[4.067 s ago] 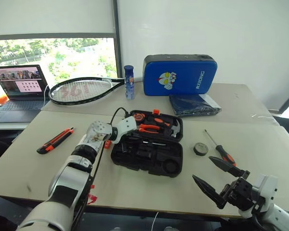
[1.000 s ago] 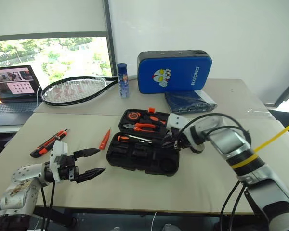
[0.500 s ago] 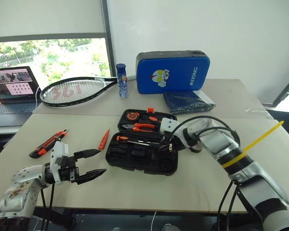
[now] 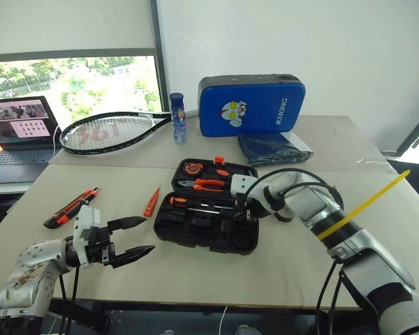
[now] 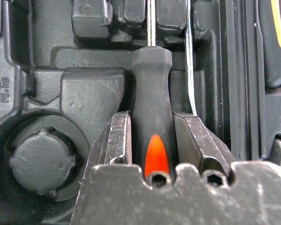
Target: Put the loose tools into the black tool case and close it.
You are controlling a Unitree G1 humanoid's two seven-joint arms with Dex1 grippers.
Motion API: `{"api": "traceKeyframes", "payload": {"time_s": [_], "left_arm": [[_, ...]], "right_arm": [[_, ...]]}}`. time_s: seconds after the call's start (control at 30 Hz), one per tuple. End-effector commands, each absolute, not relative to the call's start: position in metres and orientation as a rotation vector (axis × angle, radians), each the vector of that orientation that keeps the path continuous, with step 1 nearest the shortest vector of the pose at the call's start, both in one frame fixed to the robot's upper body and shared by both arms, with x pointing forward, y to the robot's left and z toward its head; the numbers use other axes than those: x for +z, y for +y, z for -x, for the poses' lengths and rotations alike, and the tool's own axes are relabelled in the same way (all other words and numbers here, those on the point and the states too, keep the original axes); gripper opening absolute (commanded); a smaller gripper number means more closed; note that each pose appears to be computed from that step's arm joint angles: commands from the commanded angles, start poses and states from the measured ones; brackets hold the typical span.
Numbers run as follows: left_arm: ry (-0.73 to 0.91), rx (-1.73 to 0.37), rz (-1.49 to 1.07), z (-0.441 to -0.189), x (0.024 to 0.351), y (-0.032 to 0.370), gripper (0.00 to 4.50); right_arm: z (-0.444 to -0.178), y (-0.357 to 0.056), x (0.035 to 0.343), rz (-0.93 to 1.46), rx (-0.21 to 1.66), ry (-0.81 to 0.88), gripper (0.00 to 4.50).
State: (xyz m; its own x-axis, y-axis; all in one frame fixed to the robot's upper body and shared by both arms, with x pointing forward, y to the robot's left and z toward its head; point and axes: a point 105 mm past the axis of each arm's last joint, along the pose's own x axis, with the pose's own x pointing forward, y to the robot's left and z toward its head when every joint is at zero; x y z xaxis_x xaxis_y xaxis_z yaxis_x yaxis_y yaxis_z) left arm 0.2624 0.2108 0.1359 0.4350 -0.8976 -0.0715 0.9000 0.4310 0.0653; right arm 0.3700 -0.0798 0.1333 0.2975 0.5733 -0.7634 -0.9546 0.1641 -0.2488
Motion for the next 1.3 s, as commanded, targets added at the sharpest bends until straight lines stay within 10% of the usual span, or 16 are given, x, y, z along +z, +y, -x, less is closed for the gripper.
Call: {"api": "traceKeyframes", "payload": {"time_s": [0.03,0.43,0.7,1.3], "left_arm": [[-0.008,-1.126,-0.117,-0.261,0.147,0.210,4.50],[0.001,-1.116,-0.119,-0.264,0.148,0.214,4.50],[0.003,-1.126,-0.119,-0.265,0.145,0.210,4.50],[0.016,-1.098,-0.133,-0.260,0.143,0.211,4.50]], "right_arm": [[-0.369,-0.081,0.134,0.777,1.182,0.588,1.99],[-0.349,-0.087,0.183,0.626,1.319,0.445,2.41],[-0.361,-0.077,0.158,0.681,1.257,0.411,0.03],[-0.370,-0.068,0.119,0.727,1.222,0.515,0.03]]}}
